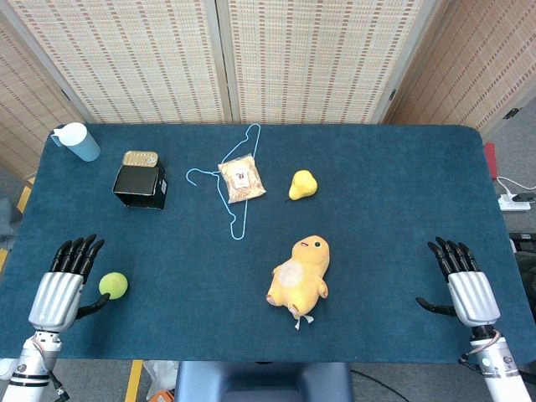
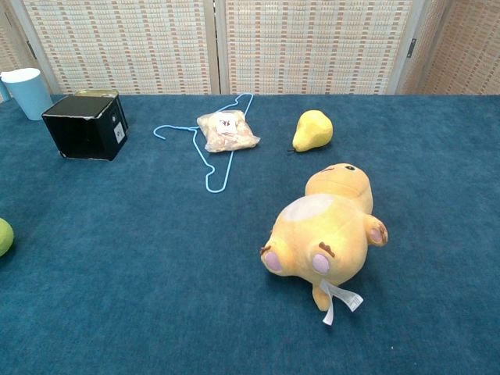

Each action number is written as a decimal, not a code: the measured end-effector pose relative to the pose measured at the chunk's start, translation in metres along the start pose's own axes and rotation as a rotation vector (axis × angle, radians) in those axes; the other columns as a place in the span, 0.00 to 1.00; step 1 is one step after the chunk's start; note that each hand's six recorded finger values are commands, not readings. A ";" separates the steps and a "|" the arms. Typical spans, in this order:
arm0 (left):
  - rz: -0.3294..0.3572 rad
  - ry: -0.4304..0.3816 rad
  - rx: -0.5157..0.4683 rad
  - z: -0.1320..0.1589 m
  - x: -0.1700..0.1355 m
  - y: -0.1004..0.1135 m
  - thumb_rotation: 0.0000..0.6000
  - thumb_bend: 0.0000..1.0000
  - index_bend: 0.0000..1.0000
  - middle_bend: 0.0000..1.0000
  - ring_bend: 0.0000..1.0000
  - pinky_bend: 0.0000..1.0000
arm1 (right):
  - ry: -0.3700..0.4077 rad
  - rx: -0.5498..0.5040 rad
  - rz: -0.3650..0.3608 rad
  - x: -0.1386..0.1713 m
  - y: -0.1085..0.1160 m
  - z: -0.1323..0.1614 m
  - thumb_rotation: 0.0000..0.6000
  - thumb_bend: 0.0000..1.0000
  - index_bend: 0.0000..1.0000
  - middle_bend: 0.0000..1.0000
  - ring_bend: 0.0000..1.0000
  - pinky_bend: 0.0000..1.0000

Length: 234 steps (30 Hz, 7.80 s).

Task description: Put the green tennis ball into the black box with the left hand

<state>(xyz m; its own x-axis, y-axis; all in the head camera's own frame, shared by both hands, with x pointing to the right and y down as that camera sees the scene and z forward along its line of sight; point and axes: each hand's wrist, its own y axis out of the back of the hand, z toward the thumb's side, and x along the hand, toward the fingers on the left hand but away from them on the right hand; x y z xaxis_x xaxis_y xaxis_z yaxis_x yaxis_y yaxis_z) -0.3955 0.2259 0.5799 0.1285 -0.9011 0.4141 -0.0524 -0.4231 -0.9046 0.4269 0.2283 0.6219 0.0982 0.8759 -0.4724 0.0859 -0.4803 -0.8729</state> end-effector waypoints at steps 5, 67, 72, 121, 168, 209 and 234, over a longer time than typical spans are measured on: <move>-0.004 -0.003 -0.004 0.004 0.000 0.002 0.78 0.18 0.00 0.00 0.00 0.00 | 0.011 0.014 0.005 0.001 -0.002 0.002 1.00 0.00 0.00 0.00 0.00 0.00; 0.040 -0.136 0.021 0.023 -0.033 -0.160 1.00 0.85 1.00 1.00 1.00 1.00 | 0.012 -0.020 0.051 -0.004 -0.005 0.003 1.00 0.00 0.00 0.00 0.00 0.00; 0.033 -0.115 -0.002 0.021 -0.022 -0.163 1.00 0.86 1.00 1.00 1.00 1.00 | 0.015 -0.020 0.050 -0.003 -0.005 0.003 1.00 0.00 0.00 0.00 0.00 0.00; -0.032 -0.041 0.090 -0.010 -0.016 -0.169 1.00 0.87 1.00 1.00 1.00 1.00 | 0.066 -0.023 0.054 -0.003 -0.004 0.009 1.00 0.00 0.00 0.00 0.00 0.00; -0.067 0.031 0.129 0.012 0.143 -0.158 1.00 0.88 1.00 1.00 1.00 1.00 | 0.034 0.016 0.092 -0.016 -0.014 0.011 1.00 0.00 0.00 0.00 0.00 0.00; -0.086 -0.032 0.059 0.013 0.189 -0.142 0.14 0.68 0.05 0.00 0.00 0.00 | 0.029 0.022 0.108 -0.018 -0.016 0.012 1.00 0.00 0.00 0.00 0.00 0.00; -0.134 -0.028 0.072 -0.003 0.168 -0.151 0.13 0.68 0.09 0.00 0.00 0.00 | 0.055 0.012 0.087 -0.017 -0.014 0.014 1.00 0.00 0.00 0.00 0.00 0.00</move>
<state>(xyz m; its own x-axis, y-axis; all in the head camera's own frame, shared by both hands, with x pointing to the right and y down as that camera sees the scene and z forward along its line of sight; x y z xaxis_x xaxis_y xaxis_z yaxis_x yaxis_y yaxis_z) -0.3691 0.1387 0.7866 0.1576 -0.8333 0.5298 0.0378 -0.5310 -0.8465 0.4101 0.2206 0.6400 0.1595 0.8270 -0.5390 0.0625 -0.5534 -0.8306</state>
